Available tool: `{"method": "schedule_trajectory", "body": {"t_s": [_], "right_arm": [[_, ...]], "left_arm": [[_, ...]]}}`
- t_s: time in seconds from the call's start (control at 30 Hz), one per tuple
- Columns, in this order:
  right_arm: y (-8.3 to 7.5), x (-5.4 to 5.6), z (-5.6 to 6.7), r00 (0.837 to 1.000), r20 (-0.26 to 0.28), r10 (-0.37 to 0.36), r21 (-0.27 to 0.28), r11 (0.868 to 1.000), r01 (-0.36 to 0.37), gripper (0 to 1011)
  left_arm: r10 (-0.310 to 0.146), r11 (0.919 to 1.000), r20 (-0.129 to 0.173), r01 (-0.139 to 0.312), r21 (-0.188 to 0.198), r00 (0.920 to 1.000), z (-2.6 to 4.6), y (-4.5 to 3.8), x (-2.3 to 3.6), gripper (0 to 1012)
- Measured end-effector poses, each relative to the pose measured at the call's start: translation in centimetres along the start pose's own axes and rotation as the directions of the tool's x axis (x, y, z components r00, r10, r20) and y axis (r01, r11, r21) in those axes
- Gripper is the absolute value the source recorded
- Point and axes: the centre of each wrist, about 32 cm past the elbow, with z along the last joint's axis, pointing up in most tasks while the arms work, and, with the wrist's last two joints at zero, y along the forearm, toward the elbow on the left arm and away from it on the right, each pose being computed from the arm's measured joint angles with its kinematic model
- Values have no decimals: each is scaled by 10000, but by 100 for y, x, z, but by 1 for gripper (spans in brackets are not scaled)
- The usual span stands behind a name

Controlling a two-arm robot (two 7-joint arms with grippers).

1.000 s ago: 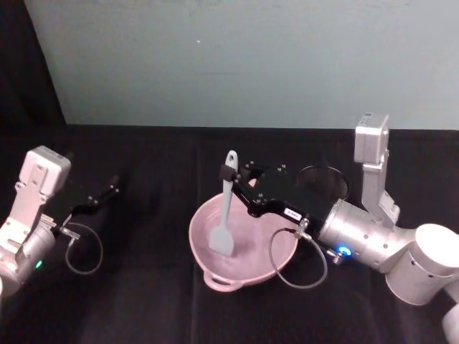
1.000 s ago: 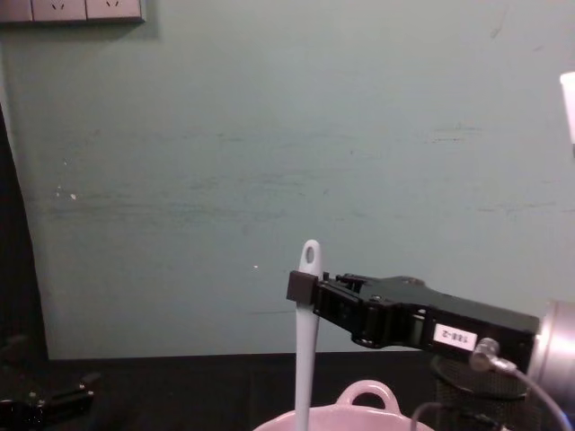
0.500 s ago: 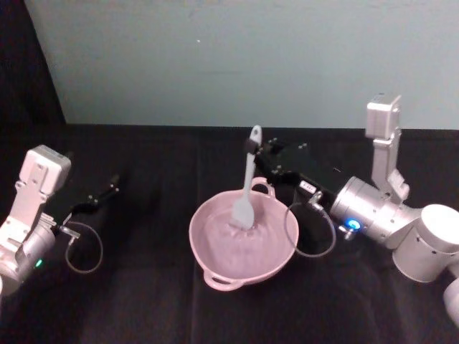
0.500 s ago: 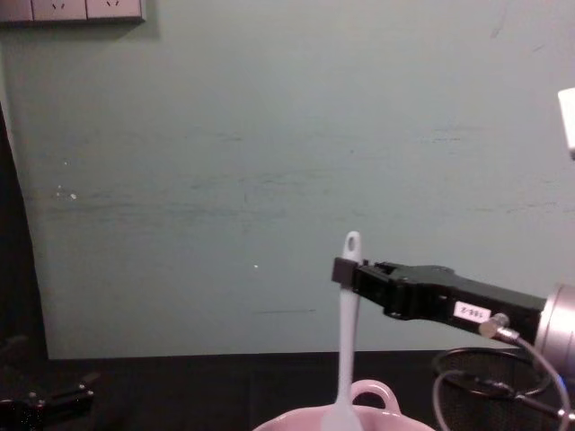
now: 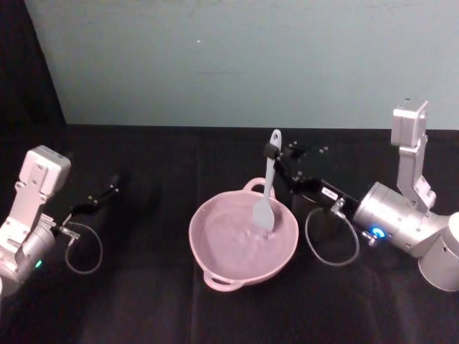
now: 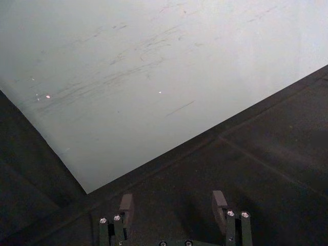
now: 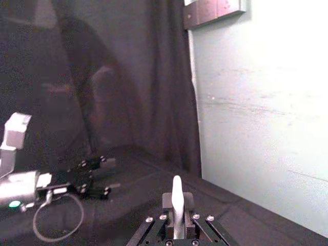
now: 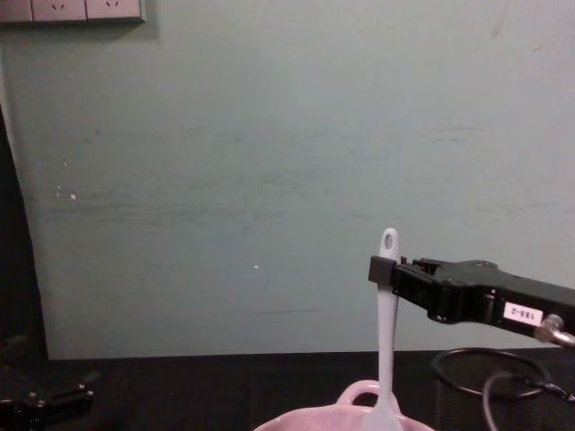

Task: Use the one hand to pick up the spoon and stir the clear water in the bowl.

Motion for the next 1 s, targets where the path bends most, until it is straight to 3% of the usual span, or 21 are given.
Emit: {"method": "schedule_trajectory", "body": {"t_s": [0.13,0.4,0.7,1.0], "right_arm": [[-60,-84,43,9986,296,450,-245,9987,-443,114],[-75,-258,85,9885,306,1483,-633,9872,-1461,113],[34,-430,62,9773,27,2119,-488,9761,-2115,114],[196,-402,-63,9822,-484,1815,-274,9827,-1830,114]], "left_arm": [[0,10000,0,0,0,10000,0,0,0,1005],[0,10000,-1,0,1,10000,0,0,0,1005],[0,10000,-1,0,1,10000,0,0,0,1005],[1,10000,0,-1,0,10000,0,0,0,1005]]}}
